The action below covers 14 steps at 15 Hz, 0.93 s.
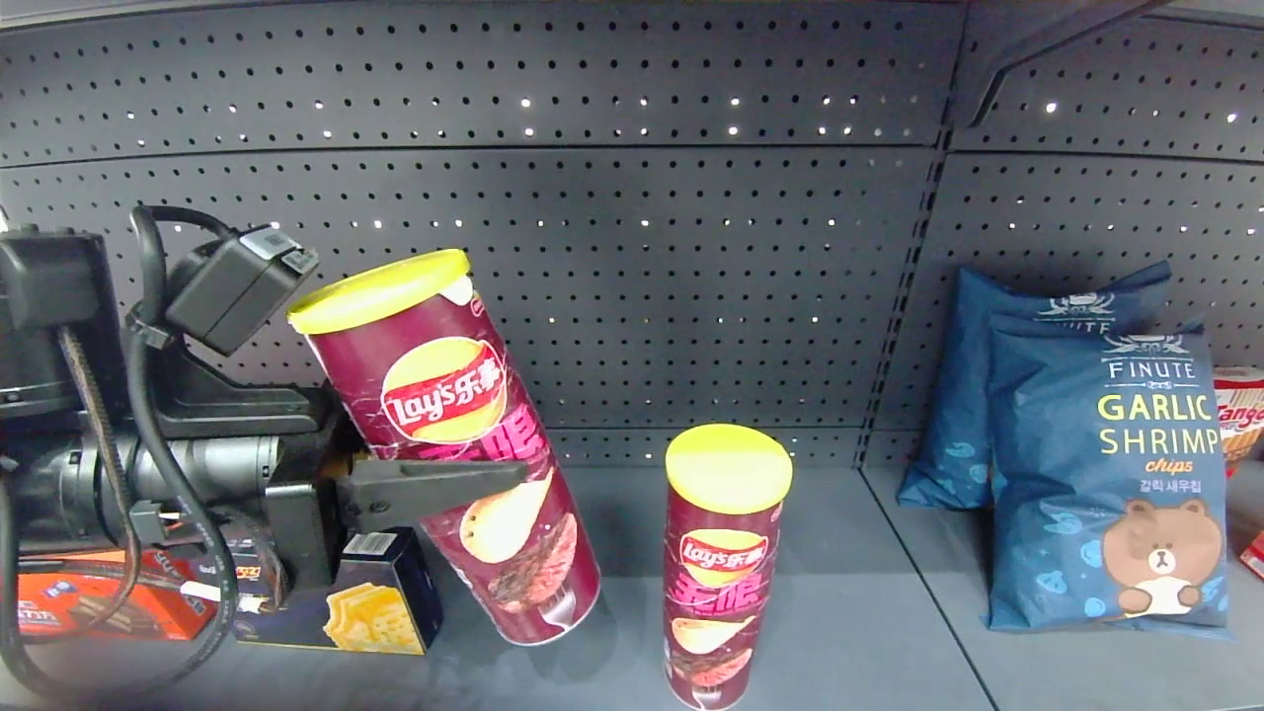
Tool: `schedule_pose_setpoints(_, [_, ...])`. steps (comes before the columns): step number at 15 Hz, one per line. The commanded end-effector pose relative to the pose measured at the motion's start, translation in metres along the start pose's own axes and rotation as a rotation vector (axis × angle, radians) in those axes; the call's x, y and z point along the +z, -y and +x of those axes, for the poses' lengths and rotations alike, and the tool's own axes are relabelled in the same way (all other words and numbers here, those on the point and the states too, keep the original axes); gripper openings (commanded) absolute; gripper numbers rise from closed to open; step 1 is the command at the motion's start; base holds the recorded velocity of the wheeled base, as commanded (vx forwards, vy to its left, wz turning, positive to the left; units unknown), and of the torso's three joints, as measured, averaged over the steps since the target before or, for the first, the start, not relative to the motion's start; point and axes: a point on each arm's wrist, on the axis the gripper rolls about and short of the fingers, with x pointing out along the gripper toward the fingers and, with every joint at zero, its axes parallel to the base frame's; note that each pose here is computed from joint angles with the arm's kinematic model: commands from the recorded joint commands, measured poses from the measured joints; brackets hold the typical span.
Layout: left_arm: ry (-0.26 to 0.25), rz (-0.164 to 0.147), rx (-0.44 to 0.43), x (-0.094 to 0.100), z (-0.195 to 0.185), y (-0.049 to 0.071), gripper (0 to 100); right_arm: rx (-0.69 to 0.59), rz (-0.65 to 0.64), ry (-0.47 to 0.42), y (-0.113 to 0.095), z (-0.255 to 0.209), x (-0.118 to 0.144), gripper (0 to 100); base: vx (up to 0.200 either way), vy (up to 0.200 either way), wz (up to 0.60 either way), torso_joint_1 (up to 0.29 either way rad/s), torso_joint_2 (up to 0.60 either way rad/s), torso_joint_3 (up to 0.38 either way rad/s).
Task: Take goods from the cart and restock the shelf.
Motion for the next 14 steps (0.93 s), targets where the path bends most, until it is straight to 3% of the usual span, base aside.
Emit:
schedule_pose_setpoints(1, [0.005,0.003,0.006,0.003,0.000,-0.004,0,-0.087,0.011,0.067,-0.001,-0.024,-0.010,100,0.000,0.000,0.00,0.000,0.00,0.000])
schedule_pose_setpoints(5, [-0.010,-0.017,0.032,-0.002,-0.002,-0.006,0,-0.118,0.010,0.018,-0.004,-0.035,-0.022,100,0.000,0.000,0.00,0.000,0.00,0.000])
schedule_pose_setpoints(10, [-0.043,-0.048,0.037,-0.011,0.011,-0.024,0,-0.162,0.014,0.014,-0.007,-0.036,-0.030,100,0.000,0.000,0.00,0.000,0.00,0.000])
schedule_pose_setpoints(14, [-0.053,-0.021,0.017,-0.009,0.025,-0.036,0,-0.202,0.017,0.051,-0.009,-0.044,-0.036,100,0.000,0.000,0.00,0.000,0.00,0.000])
